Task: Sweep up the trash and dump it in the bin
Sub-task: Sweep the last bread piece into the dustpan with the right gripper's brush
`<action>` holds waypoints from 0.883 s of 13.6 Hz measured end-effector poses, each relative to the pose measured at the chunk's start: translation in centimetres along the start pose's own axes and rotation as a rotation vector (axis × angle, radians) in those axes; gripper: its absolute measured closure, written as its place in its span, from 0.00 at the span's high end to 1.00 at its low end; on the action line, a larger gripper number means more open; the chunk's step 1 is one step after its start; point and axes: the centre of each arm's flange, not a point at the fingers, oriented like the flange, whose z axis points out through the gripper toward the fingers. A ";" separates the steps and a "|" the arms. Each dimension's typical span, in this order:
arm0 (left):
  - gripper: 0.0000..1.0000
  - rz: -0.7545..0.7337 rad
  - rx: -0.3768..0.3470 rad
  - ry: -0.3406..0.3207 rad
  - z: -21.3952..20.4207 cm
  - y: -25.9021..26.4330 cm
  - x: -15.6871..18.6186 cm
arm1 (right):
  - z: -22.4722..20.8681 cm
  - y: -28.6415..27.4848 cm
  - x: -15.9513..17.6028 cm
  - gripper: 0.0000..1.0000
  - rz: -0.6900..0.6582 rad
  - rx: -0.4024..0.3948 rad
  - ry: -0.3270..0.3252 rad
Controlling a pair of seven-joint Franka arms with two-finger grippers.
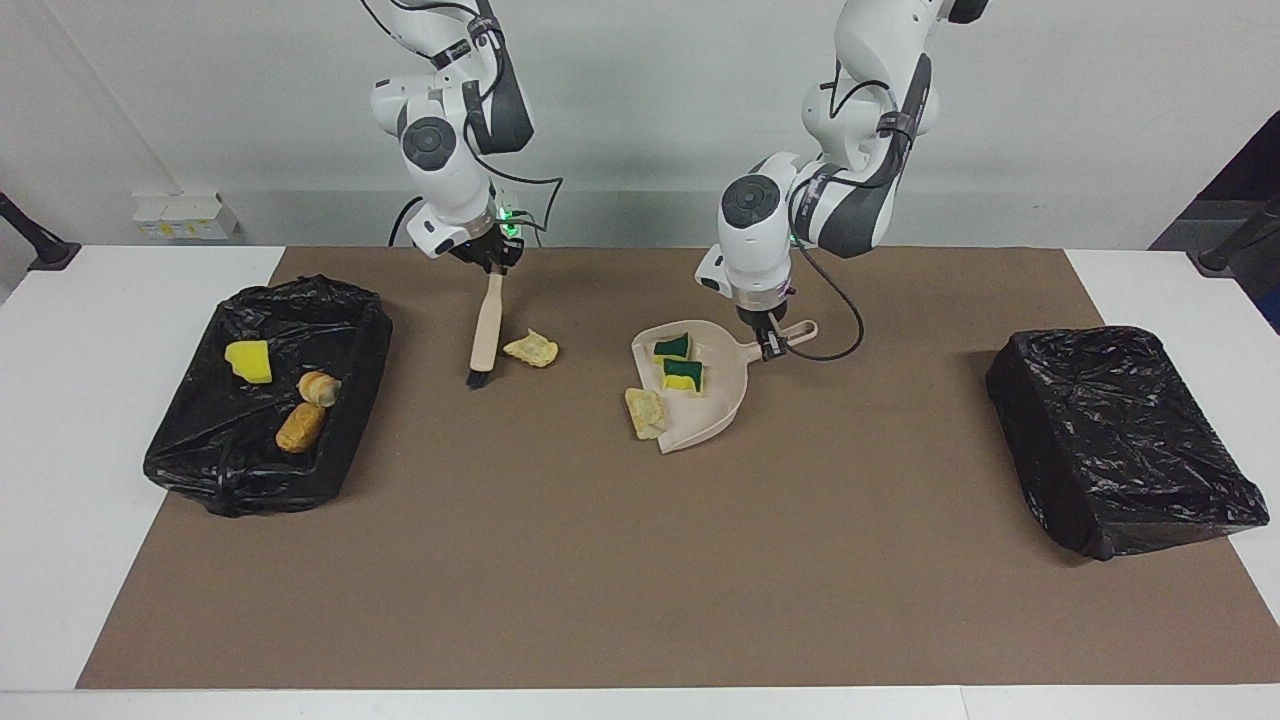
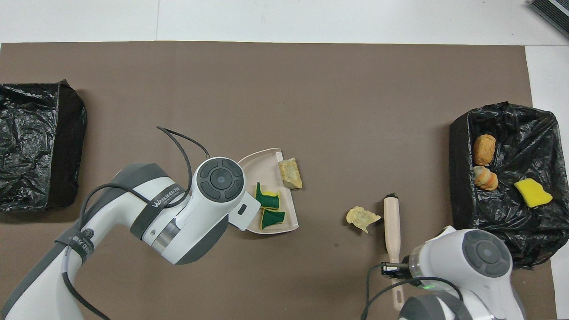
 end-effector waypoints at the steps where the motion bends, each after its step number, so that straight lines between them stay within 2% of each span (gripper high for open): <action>1: 0.32 0.016 0.001 -0.001 0.0 0.0 0.0 | 0.5 -0.9 0.2 0.26 0.008 -0.002 0.010; 7: 0.32 0.050 0.003 -0.003 0.0 0.0 0.0 | 0.0 -8.1 3.9 0.26 0.106 -0.005 0.004; 12: 0.32 0.053 0.005 -0.005 0.0 0.0 0.0 | 0.2 -15.4 5.6 0.26 0.068 0.015 -0.022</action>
